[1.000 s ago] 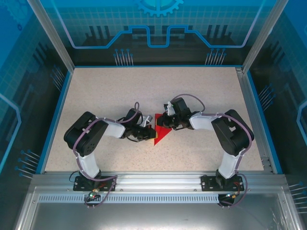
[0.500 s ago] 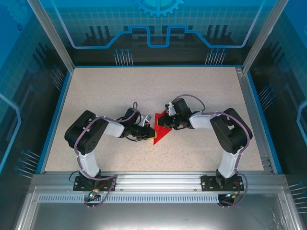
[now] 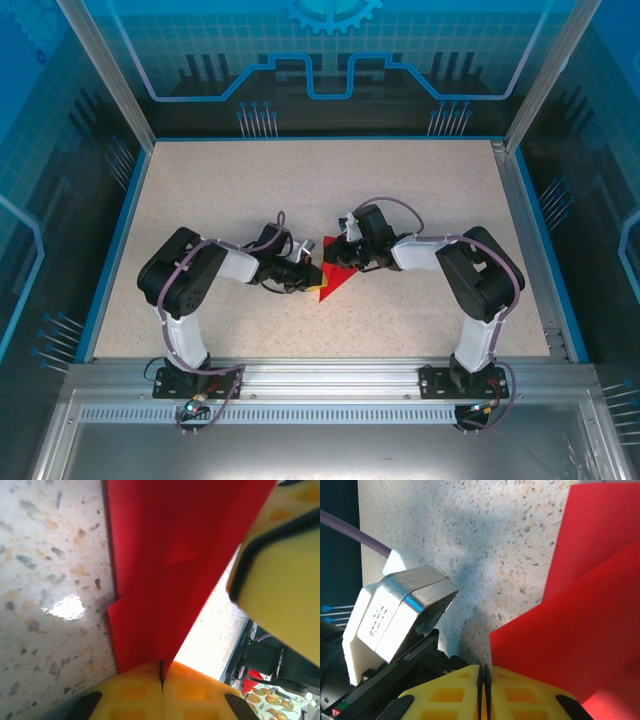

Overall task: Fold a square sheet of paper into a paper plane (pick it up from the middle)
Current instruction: Fourth fold the wing at the center of the table.

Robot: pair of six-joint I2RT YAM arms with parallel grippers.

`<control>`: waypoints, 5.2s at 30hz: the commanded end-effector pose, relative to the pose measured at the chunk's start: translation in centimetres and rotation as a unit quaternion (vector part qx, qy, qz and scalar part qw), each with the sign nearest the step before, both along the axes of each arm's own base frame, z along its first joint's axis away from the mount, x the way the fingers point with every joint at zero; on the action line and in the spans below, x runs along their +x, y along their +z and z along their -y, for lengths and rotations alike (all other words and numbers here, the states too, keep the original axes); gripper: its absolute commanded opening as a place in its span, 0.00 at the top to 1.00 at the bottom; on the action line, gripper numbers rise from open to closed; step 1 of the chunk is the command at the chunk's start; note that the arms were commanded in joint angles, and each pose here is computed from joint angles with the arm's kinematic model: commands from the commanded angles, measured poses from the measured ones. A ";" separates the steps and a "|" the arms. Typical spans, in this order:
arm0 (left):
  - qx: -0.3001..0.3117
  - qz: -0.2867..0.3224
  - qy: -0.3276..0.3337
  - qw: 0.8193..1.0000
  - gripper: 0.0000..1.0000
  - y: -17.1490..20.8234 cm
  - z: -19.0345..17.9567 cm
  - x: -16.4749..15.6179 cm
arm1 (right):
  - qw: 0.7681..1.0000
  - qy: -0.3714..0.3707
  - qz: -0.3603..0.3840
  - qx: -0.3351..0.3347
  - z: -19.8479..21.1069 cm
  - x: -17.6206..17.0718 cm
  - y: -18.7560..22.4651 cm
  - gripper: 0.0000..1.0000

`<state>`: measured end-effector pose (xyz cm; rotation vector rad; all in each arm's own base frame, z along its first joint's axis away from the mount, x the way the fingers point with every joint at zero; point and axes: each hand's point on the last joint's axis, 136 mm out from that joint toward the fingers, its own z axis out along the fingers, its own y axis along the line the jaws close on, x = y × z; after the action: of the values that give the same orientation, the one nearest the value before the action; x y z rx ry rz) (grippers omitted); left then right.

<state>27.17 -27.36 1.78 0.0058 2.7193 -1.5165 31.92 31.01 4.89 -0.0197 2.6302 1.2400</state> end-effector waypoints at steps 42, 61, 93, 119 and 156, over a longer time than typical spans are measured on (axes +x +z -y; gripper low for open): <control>0.006 -0.073 -0.034 0.997 0.96 -2.0 -0.4 -1.1 | 1.000 -0.025 0.005 -0.017 -0.1 0.6 -0.3 0.85; 0.013 -0.085 -0.035 0.996 0.95 -2.6 -0.7 -1.5 | 0.998 -0.037 -0.016 -0.046 0.8 1.0 -3.2 0.86; -0.028 -0.050 -0.028 0.998 0.90 1.7 -0.1 -1.4 | 0.996 -0.003 -0.051 -0.077 1.6 -1.0 -6.0 0.86; -0.001 -0.096 -0.055 0.994 0.90 -0.3 -0.6 -4.3 | 0.993 -0.003 -0.065 -0.098 2.3 -1.4 -6.9 0.85; 0.051 -0.101 -0.070 0.991 0.91 -0.2 -1.2 -6.1 | 0.991 0.000 -0.075 -0.109 2.6 -1.8 -7.6 0.85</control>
<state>23.99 -26.74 1.76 0.0632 2.8971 -1.4876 31.95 30.73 1.53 -0.0201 2.7282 1.1430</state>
